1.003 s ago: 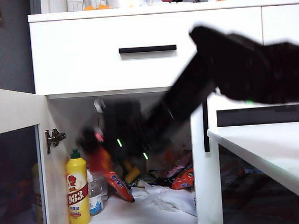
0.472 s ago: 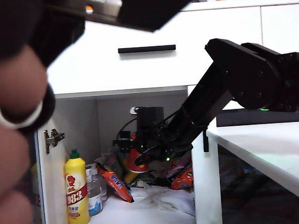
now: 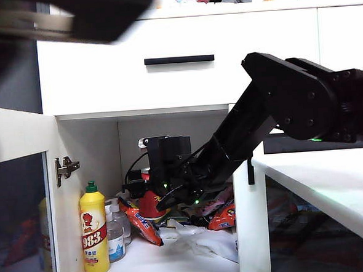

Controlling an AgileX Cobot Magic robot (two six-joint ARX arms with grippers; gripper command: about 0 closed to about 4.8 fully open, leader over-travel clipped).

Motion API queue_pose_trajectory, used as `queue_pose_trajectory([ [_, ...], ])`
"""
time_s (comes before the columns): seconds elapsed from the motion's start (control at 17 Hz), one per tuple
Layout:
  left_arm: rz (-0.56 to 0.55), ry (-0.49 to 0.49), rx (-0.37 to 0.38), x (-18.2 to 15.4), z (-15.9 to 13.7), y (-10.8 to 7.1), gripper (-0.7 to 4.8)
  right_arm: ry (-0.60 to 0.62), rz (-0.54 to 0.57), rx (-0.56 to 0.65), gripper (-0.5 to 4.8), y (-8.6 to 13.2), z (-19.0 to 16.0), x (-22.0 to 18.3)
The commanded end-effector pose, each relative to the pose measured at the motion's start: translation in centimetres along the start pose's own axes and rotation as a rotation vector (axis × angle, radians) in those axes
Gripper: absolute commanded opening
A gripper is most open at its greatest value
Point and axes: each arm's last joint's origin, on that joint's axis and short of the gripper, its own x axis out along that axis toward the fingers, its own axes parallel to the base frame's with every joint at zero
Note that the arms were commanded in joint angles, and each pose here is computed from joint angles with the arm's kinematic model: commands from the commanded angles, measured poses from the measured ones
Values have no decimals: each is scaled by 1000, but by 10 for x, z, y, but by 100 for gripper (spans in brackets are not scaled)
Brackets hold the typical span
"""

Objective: Open the left door of the white cabinet, pick up a can of beverage from the table on the right, place it inside the cabinet, and finally close the cabinet door.

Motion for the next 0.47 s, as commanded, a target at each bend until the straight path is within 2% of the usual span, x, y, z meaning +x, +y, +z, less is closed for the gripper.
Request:
queue_pose_trajectory([
  [0.06, 2, -11, -1, 0, 1, 0, 479, -94, 58, 13, 336, 15, 19, -1],
  [0.24, 3, -14, -1, 0, 1, 0, 479, -141, 95, 18, 336, 29, 24, -4],
  [0.47, 3, -14, -2, 0, 1, 0, 479, -128, 47, -21, 336, 28, 23, -3],
])
